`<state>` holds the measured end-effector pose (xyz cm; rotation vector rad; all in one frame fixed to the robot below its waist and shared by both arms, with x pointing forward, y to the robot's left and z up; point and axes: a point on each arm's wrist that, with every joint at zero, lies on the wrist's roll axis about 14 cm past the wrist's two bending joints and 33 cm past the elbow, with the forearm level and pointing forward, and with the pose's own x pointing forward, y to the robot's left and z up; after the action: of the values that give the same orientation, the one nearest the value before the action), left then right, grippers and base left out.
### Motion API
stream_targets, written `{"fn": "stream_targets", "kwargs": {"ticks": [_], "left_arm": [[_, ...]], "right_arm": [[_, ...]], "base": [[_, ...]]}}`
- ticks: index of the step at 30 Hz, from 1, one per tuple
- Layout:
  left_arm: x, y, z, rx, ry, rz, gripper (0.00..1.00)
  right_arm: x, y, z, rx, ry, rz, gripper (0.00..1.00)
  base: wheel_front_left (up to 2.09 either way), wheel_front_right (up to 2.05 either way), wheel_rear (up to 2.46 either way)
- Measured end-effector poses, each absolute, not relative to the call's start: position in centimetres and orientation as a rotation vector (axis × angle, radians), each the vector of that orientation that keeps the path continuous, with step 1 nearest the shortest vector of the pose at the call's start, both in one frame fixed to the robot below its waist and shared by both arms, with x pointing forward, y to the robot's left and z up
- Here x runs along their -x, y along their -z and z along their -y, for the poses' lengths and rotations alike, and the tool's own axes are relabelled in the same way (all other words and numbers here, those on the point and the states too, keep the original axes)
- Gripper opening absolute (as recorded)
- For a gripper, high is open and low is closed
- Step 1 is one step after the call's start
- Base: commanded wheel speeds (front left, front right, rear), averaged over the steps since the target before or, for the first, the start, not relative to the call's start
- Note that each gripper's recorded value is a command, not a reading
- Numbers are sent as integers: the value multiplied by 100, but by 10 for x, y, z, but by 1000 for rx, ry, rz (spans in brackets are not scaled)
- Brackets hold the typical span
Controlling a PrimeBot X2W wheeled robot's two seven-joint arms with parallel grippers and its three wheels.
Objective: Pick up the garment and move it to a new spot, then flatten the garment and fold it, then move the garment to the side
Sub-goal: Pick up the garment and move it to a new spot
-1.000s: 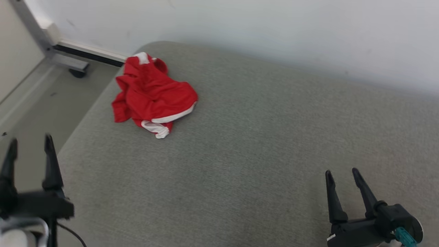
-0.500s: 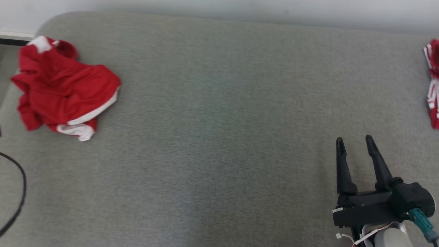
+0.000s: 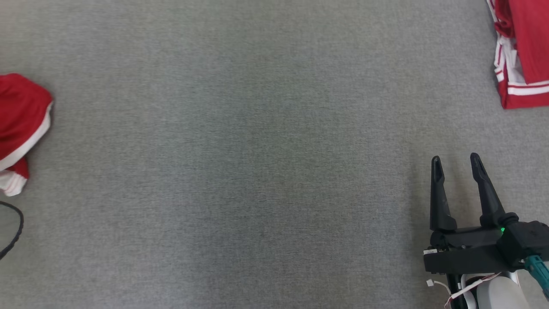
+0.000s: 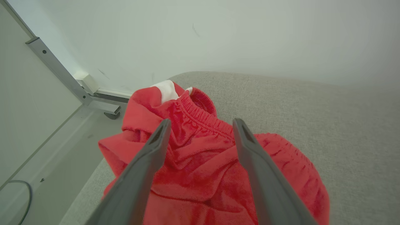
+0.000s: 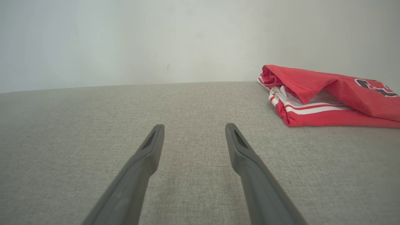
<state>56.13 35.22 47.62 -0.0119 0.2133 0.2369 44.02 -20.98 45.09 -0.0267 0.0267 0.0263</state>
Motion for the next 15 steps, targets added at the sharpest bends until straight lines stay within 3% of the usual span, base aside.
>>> {"fn": "stream_targets", "kwargs": {"ticks": [9, 14, 15], "left_arm": [[-546, -393, -344, 87, -258, -571, 100], [-535, -382, -343, 146, -286, -663, 96], [-535, -382, -343, 147, -288, -660, 36]], "right_arm": [[-437, -448, 221, 59, -6, -50, 100], [-436, -455, 221, 69, -14, -44, 100], [-436, -457, 221, 71, -16, -41, 100]], "base": [[0, 0, 0], [0, 0, 0], [0, 0, 0]]}}
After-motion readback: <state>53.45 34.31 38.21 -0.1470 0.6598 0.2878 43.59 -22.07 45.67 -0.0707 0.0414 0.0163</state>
